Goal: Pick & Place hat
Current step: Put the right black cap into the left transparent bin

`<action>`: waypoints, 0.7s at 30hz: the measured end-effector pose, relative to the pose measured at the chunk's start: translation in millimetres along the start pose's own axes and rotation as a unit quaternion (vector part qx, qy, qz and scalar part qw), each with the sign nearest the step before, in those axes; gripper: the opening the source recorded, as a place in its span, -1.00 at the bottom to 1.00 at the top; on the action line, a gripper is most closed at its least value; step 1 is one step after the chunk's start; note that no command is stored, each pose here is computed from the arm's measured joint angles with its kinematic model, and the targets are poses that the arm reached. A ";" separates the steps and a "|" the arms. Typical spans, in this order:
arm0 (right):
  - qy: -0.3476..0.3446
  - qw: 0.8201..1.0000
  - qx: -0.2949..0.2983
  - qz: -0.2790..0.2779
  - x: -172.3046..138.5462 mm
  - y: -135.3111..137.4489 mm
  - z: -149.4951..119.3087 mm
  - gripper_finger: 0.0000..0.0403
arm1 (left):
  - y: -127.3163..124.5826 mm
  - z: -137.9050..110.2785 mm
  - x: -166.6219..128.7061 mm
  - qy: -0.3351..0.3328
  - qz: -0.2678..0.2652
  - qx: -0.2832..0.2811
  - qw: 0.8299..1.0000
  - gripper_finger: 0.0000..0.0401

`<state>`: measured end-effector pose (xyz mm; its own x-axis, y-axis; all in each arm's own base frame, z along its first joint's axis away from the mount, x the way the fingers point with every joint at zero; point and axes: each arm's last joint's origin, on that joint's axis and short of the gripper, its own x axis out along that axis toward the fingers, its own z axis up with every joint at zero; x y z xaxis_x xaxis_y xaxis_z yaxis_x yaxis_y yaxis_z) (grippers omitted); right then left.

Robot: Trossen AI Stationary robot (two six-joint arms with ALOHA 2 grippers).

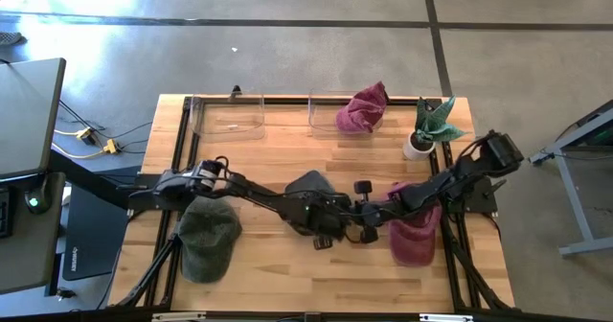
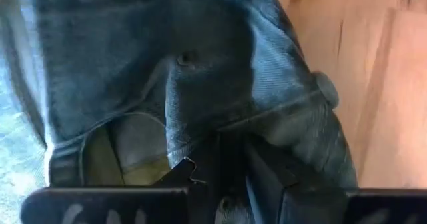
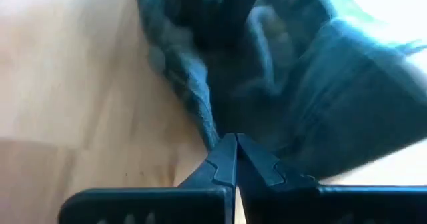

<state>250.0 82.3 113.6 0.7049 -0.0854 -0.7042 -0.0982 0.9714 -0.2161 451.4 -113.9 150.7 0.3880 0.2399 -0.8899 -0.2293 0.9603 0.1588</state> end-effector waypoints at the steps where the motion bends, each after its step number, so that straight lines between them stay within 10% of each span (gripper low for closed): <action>1: 0.008 1.000 -0.006 0.007 2.2 -0.3 -2.1 -0.99 | 1.1 -3.0 3.0 0.003 -0.005 -0.002 1.000 -0.70; 15: 0.035 0.985 -0.081 0.146 -13.9 6.9 -4.9 -0.99 | -43.4 -12.5 -21.3 -0.062 -0.022 0.137 0.988 -0.70; 21: -0.022 0.987 -0.099 0.123 -34.7 14.4 8.0 -0.97 | -46.5 -21.5 -35.8 -0.070 0.060 0.139 0.986 -0.70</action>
<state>229.8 101.0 140.3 0.6720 0.1607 -0.7229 -0.4026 0.8986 -0.1745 429.0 -170.2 165.9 0.4974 0.3529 -0.7925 -0.0349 0.9209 0.3882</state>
